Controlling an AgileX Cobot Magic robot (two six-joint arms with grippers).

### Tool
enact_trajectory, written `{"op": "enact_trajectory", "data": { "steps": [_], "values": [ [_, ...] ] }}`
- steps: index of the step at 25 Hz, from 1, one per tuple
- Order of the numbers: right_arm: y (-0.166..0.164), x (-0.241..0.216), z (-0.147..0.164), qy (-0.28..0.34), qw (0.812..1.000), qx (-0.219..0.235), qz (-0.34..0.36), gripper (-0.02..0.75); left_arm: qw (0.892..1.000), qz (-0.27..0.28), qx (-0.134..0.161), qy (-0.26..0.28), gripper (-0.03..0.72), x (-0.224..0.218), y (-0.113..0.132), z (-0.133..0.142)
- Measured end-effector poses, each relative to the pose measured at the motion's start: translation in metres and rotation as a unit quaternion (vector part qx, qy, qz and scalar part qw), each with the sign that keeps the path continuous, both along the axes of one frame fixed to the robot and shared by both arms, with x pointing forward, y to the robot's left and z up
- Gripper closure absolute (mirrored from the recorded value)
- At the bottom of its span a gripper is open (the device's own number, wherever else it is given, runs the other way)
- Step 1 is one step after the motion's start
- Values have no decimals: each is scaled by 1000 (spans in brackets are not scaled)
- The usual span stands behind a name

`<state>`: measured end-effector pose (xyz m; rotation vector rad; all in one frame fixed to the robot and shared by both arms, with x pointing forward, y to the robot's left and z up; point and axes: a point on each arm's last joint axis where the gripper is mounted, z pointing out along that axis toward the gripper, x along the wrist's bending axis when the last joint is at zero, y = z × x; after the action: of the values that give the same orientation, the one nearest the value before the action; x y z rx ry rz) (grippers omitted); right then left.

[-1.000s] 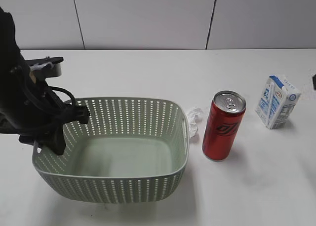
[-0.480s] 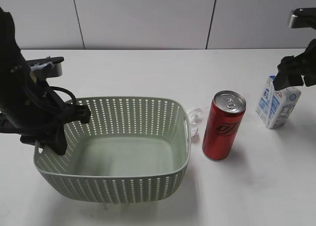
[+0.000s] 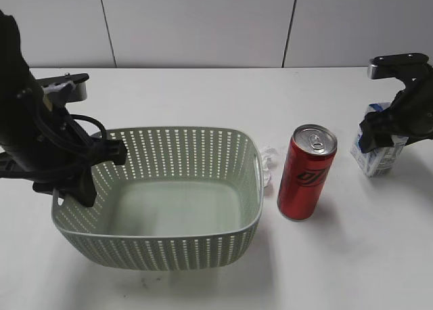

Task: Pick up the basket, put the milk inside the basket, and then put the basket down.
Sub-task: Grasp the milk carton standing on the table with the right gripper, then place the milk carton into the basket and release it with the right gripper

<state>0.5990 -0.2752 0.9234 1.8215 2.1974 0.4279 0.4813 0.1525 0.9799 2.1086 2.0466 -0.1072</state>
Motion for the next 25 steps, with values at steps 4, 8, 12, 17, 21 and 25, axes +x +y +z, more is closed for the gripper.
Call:
{"op": "enact_trajectory", "data": {
  "steps": [4,8,12,17,21,25],
  "values": [
    [0,1,-1,1,1000,-1,2,223,1000,0,-1,-1,688,0,0,0],
    [0,1,1,-2,1000,0,2,409,1000,0,-1,-1,688,0,0,0],
    [0,-1,6,-5,1000,0,3,407,1000,0,-1,-2,688,0,0,0],
    [0,-8,35,-30,1000,2,4,407,1000,1,-3,-6,688,1,-1,0],
    [0,-21,72,-61,998,1,14,407,1000,1,-3,-6,688,1,-1,0],
    [0,-41,115,-107,994,2,21,407,1000,2,-6,-17,688,3,-1,1]
  ]
}}
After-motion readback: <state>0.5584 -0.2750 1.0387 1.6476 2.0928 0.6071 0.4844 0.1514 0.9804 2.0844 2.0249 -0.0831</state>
